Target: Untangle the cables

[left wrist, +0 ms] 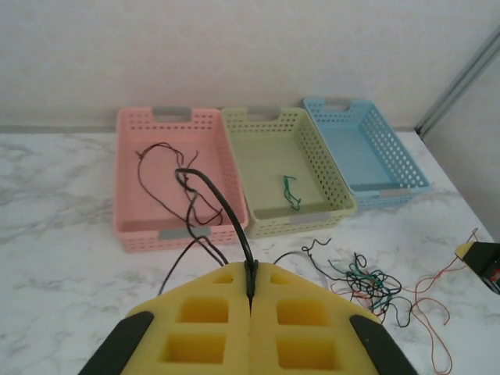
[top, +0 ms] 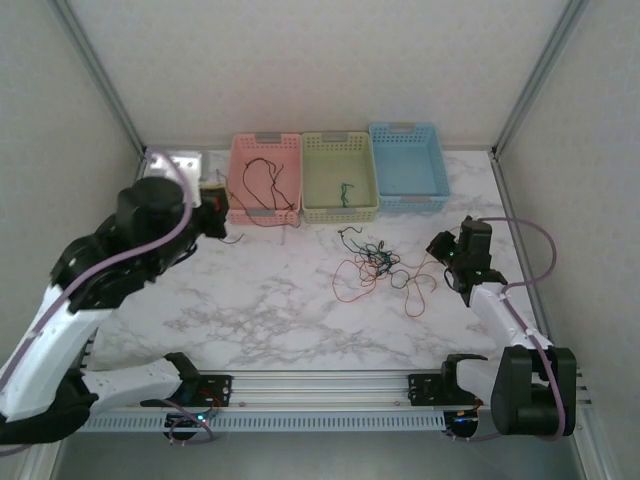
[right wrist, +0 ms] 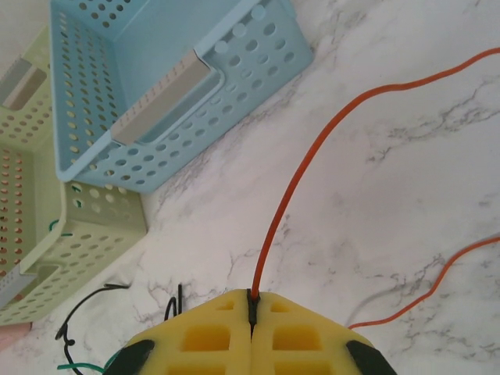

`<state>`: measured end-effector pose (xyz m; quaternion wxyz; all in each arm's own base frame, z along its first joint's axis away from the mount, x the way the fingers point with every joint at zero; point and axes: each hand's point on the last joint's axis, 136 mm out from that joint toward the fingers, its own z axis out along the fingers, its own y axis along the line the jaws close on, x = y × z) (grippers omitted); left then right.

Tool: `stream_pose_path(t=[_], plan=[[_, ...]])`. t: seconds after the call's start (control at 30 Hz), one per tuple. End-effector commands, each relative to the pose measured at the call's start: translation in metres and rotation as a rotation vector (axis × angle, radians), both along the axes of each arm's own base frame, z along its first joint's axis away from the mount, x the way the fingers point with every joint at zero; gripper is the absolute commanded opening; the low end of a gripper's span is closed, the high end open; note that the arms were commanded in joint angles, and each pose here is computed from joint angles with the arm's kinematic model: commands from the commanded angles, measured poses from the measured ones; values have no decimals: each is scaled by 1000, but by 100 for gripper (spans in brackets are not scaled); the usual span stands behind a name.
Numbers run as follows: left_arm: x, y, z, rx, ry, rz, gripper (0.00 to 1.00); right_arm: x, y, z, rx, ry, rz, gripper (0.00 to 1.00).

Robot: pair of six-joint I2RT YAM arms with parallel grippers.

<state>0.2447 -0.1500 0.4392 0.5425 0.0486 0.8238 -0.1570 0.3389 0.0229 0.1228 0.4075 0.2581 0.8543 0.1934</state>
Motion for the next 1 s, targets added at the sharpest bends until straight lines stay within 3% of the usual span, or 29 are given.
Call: stream_pose_path(t=[0.0,0.1,0.4,0.7,0.97], plan=[[25,-24,26,-52,-41,-70,0,-5,3,1,-2,-12,25,0],[67,-35,20,-98,21,-76,0,-6,4,3,-1,-15,31,0],[172,-47,-14,-69,123,-17,0,-10,8,2,4,-10,57,0],[244,-42,-74,-48,234,29,0,-14,10,2,3,-4,72,0],[279,-31,-146,16,360,93,0,-15,10,1,0,1,76,0]])
